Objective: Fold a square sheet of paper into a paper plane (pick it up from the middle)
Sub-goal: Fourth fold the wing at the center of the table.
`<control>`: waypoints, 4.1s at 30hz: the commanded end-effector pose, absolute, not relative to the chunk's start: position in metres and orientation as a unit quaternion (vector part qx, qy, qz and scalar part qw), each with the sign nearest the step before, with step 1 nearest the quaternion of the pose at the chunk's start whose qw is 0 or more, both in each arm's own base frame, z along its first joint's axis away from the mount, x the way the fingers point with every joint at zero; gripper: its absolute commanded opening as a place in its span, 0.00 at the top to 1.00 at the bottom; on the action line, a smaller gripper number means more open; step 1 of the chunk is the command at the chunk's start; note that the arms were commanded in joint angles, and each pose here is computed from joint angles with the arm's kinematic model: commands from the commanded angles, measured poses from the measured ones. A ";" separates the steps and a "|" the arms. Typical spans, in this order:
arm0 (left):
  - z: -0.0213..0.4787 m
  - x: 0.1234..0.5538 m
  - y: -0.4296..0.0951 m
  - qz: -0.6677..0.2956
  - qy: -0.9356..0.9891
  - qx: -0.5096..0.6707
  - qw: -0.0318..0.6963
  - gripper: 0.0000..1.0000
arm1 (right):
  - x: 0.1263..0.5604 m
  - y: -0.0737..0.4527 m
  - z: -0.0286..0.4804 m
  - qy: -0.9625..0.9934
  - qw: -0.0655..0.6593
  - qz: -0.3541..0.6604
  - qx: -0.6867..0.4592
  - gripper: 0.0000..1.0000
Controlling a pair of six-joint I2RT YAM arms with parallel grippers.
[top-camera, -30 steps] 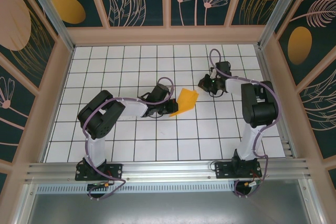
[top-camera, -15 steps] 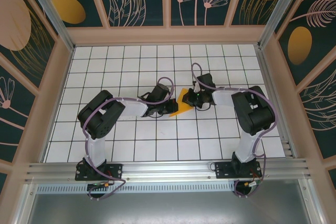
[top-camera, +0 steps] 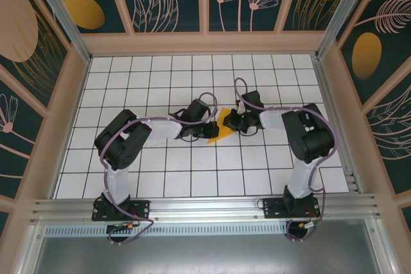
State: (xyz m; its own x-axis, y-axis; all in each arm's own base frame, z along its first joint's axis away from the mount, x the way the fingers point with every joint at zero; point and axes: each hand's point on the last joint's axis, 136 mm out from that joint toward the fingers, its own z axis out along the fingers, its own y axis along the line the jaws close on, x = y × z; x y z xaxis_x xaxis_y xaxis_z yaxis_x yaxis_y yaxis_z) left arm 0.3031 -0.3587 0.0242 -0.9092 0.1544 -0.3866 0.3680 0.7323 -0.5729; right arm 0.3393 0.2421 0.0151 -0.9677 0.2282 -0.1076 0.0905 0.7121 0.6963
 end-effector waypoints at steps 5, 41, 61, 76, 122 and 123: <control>0.040 0.295 -0.369 -0.380 0.891 0.190 0.161 0.91 | 0.313 0.225 -0.037 0.944 0.035 0.309 0.107 0.98; 0.002 0.247 -0.301 -0.338 0.912 0.188 0.135 0.95 | 0.296 0.200 -0.068 0.965 -0.010 0.238 0.108 0.98; 0.057 0.313 -0.356 -0.398 0.876 0.171 0.213 0.97 | 0.295 0.200 -0.072 0.964 -0.017 0.239 0.114 0.98; 0.002 0.305 -0.347 -0.353 0.903 0.185 0.162 0.99 | 0.291 0.197 -0.079 0.965 -0.025 0.231 0.121 0.98; 0.017 0.291 -0.337 -0.376 0.904 0.114 0.171 1.00 | 0.306 0.209 -0.059 0.961 -0.002 0.257 0.100 0.98; 0.011 0.291 -0.334 -0.367 0.908 0.111 0.168 1.00 | 0.309 0.211 -0.055 0.960 0.003 0.261 0.096 0.98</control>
